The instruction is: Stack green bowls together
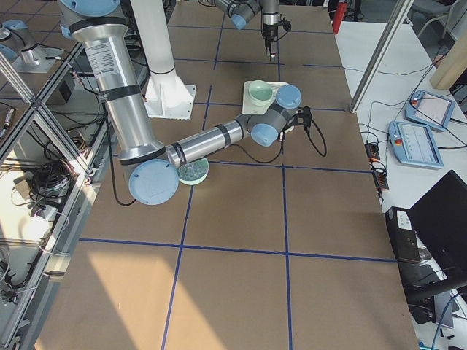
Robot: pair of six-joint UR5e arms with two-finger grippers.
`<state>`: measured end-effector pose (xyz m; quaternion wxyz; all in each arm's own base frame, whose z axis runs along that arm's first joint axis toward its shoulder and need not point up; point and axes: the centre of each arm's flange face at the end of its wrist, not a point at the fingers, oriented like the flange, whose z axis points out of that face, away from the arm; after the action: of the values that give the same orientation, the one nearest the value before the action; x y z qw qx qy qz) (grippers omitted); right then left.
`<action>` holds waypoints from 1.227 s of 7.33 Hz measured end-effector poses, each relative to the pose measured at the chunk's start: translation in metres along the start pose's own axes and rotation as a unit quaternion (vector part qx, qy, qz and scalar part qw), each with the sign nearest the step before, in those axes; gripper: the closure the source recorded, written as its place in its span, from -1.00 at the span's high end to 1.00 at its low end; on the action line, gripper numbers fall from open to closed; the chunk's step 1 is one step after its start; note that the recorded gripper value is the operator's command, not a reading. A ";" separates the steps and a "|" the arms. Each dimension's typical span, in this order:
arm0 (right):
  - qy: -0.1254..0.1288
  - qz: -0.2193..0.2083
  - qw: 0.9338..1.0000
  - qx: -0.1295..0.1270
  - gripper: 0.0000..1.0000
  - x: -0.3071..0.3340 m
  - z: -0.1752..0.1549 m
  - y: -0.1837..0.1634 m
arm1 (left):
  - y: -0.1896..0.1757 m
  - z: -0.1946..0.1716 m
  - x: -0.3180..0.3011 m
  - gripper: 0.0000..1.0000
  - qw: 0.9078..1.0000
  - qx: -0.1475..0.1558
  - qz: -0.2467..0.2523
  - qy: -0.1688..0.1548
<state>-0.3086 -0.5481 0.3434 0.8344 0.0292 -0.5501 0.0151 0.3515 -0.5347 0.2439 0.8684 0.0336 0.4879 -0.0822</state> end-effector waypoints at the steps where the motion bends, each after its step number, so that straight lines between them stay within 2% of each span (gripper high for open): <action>1: -0.003 0.007 1.000 0.007 -1.00 -0.053 0.031 0.012 | -0.012 -0.022 -0.029 1.00 0.999 0.011 0.026 -0.019; 3: 0.000 0.023 0.999 0.024 -1.00 -0.135 0.081 0.030 | -0.031 -0.051 -0.107 1.00 0.995 0.025 0.075 -0.057; 5: 0.009 0.031 0.999 0.017 -1.00 -0.176 0.104 0.040 | -0.045 -0.071 -0.173 1.00 0.991 0.023 0.110 -0.079; 9: 0.017 0.018 1.000 0.017 -1.00 -0.204 0.134 0.069 | -0.052 -0.080 -0.207 1.00 0.989 0.017 0.123 -0.083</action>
<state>-0.5160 -0.4867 0.2110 0.8427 0.0334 -0.5359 0.0400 0.1693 -0.5518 0.3793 0.9088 0.1016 0.4045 0.0143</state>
